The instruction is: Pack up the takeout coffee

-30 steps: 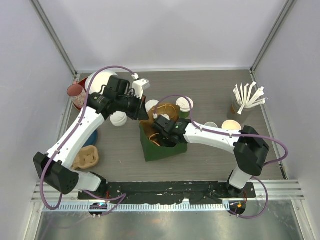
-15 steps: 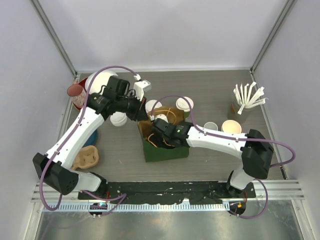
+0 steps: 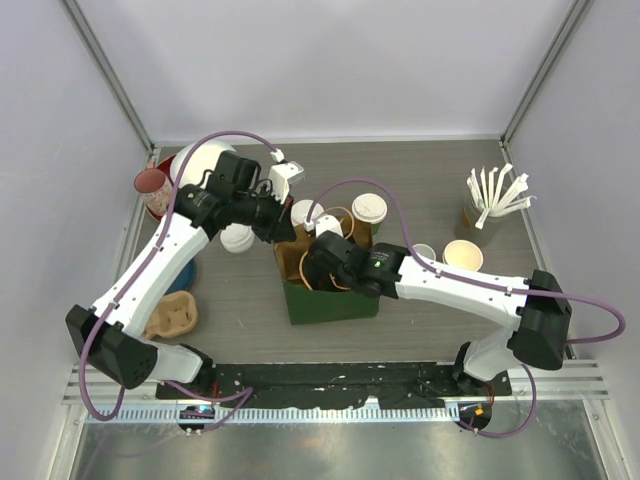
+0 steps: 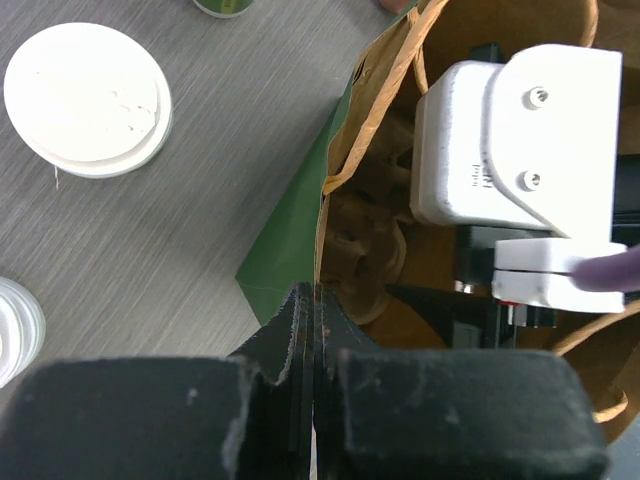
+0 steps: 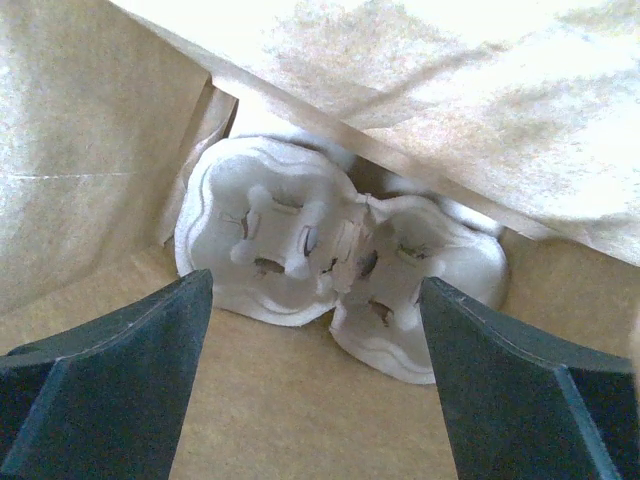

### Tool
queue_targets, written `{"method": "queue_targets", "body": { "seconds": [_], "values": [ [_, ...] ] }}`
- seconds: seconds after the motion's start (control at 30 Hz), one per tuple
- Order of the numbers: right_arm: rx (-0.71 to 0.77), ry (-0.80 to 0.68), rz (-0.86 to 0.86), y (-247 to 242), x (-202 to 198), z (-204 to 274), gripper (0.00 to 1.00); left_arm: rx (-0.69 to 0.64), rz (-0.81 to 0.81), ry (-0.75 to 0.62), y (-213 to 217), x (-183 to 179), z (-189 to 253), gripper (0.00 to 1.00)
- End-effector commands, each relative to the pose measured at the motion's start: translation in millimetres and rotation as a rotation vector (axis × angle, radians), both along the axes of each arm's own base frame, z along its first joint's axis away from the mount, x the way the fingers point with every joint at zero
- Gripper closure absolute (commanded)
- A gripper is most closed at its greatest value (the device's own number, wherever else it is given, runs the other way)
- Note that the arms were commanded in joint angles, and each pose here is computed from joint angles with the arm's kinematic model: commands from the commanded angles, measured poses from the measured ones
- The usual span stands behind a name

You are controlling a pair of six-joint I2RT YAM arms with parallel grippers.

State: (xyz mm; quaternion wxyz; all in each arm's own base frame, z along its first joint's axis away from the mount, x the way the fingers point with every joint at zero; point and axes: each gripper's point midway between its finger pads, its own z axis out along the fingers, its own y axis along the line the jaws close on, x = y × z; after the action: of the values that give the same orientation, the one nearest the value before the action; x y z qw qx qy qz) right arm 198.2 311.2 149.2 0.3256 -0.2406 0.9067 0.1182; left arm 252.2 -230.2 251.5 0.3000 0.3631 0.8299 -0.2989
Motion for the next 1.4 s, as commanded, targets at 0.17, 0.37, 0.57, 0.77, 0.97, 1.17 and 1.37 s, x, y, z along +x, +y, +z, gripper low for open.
{"method": "queue_targets", "body": {
  "seconds": [0.17,0.37,0.57,0.77,0.97,1.17,1.37],
  "values": [
    [0.074,-0.135,-0.006,-0.3,9.5,39.0,0.10,0.036,-0.018,0.022,2.0,-3.4,-5.2,1.00],
    [0.165,-0.174,0.048,9.6,3.5,65.0,0.10,0.042,-0.016,0.019,2.8,-2.6,-5.3,1.00],
    [0.298,-0.242,0.116,14.9,-5.4,107.3,0.10,0.048,-0.020,0.020,2.8,-2.7,-7.2,1.00],
    [0.459,-0.307,0.158,14.0,-14.7,152.0,0.10,0.065,-0.062,0.019,1.7,-6.9,-7.7,1.00],
    [0.554,-0.352,0.211,16.9,-22.0,193.1,0.10,0.075,-0.106,0.029,0.0,-12.3,-8.5,1.00],
    [0.644,-0.403,0.215,14.3,-24.6,239.5,0.10,0.078,-0.136,0.027,-1.5,-16.4,-7.0,1.00],
    [0.632,-0.493,0.112,-6.9,-9.0,274.8,0.09,0.089,-0.141,0.028,-1.6,-14.1,-10.2,1.00]
  ]
}}
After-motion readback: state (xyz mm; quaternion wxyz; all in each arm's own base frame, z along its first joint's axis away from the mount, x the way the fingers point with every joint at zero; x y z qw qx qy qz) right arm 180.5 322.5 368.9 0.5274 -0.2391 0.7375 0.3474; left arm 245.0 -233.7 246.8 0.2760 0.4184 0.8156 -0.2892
